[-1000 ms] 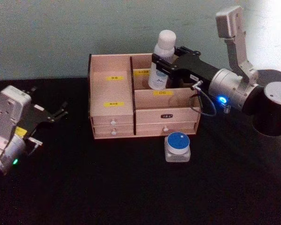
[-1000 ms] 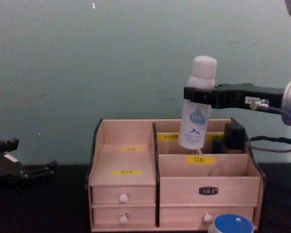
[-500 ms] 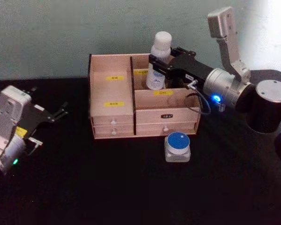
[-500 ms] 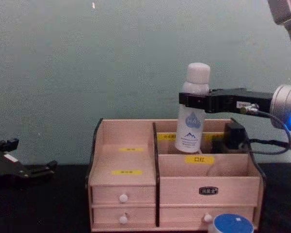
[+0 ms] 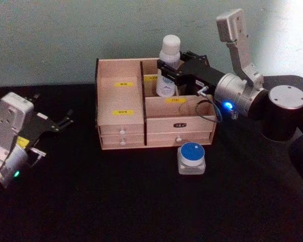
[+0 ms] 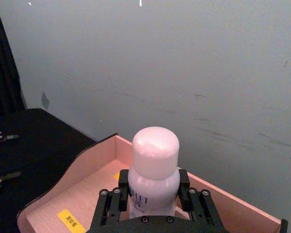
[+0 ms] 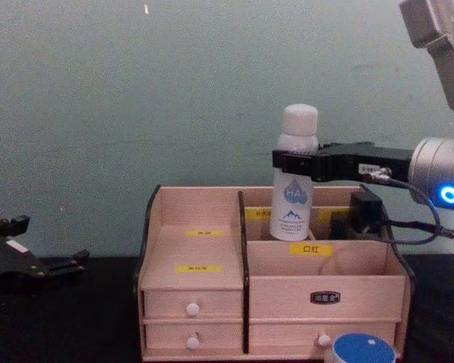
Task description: Pick up the facial cleanser and watermelon frost from the table and place them into the tiered storage box.
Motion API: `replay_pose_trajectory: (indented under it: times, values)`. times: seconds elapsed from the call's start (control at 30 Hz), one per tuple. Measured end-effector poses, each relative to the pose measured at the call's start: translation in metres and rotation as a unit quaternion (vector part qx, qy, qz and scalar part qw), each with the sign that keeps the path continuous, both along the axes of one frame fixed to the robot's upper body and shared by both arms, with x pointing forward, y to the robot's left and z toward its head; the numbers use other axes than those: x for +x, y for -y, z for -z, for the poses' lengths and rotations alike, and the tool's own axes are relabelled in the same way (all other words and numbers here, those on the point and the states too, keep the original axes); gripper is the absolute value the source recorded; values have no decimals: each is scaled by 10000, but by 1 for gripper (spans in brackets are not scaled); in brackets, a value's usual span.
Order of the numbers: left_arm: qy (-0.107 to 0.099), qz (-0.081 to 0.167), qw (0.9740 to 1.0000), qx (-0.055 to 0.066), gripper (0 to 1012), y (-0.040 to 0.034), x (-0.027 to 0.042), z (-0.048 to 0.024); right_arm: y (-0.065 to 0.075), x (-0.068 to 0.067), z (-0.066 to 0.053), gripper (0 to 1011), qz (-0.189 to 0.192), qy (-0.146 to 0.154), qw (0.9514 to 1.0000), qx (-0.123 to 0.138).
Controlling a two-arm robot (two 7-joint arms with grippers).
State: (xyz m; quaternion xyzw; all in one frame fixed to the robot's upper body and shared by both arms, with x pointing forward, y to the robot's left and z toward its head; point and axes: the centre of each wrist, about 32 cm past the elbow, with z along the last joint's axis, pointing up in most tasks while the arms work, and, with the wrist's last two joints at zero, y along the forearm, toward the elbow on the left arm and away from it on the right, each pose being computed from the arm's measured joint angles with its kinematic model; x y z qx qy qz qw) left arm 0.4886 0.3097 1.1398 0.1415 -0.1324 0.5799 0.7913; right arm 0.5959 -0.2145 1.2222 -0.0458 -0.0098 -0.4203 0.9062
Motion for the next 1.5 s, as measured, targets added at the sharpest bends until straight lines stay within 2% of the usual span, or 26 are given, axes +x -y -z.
replay_pose_trajectory:
  times: [0.37, 0.9, 1.5]
  values:
    - [0, 0, 10000, 0, 1001, 0, 0, 0, -11, 49, 37, 590, 33, -26, 10000, 30]
    - [0, 0, 10000, 0, 1001, 0, 0, 0, 19, 40, -48, 590, 37, 82, 9999, 89]
    - [0, 0, 10000, 0, 1001, 0, 0, 0, -54, 153, 84, 590, 40, -3, 10000, 63]
